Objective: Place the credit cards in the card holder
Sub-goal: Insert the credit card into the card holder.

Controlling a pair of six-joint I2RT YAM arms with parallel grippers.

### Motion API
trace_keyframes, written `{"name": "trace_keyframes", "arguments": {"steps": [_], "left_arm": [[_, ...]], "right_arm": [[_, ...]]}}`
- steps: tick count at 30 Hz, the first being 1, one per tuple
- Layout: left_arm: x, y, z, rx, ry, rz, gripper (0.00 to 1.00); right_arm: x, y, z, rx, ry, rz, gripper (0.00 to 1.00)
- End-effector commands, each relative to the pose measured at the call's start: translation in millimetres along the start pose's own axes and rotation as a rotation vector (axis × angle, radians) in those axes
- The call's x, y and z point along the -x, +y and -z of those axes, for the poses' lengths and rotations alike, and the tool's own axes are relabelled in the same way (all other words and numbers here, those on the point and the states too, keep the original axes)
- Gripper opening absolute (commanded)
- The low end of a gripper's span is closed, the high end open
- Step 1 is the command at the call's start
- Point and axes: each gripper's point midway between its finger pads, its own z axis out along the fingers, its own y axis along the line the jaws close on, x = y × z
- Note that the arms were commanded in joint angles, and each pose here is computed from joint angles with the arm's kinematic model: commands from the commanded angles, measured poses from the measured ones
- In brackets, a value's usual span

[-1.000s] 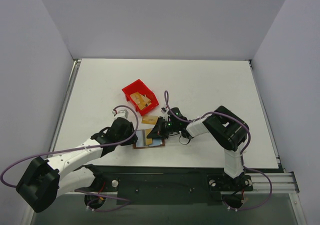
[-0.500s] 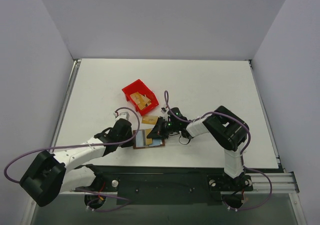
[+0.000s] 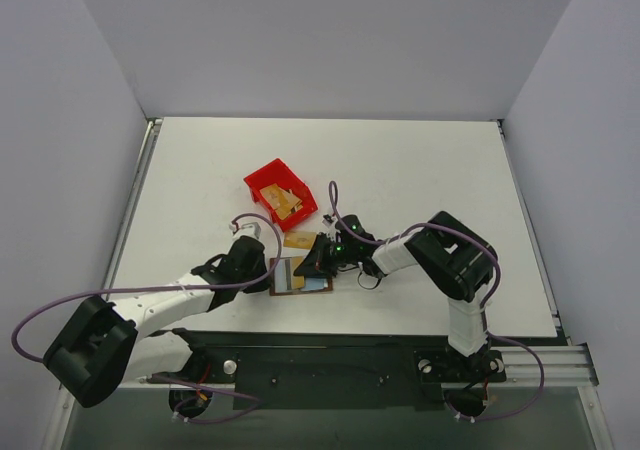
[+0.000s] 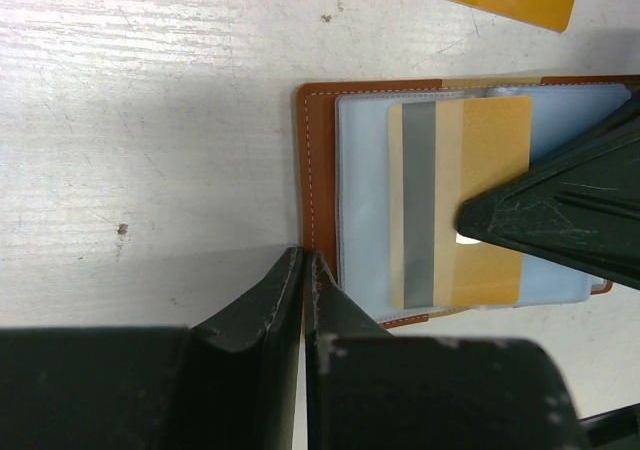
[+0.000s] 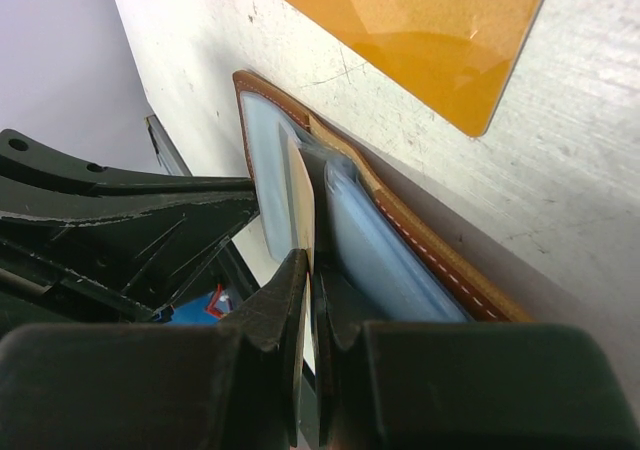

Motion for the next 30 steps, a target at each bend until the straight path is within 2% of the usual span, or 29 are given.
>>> {"name": "trace_keyframes", "arguments": {"steps": [1, 10, 15, 19, 21, 30], "left_arm": [[-10, -15, -2, -0.072, 0.031, 0.019, 0.12], [-12, -22, -3, -0.094, 0.036, 0.024, 0.11], [-13, -23, -1, -0.102, 0.035, 0.021, 0.11], [-13, -22, -1, -0.103, 0.027, 0.024, 0.11], [-14, -21, -1, -0.103, 0.026, 0.027, 0.11], [-15, -20, -1, -0.107, 0.021, 0.034, 0.10]], "right_arm": [[-5, -17, -9, -0.053, 0.011, -0.003, 0.00], [-6, -13, -11, -0.055, 0.019, 0.017, 0.00], [-5, -19, -2, -0.135, 0.010, 0.052, 0.17], [0, -19, 7, -0.201, -0.006, 0.092, 0.23], [1, -21, 10, -0.235, -0.006, 0.106, 0.29], [6, -23, 27, -0.391, -0.017, 0.183, 0.31]]}}
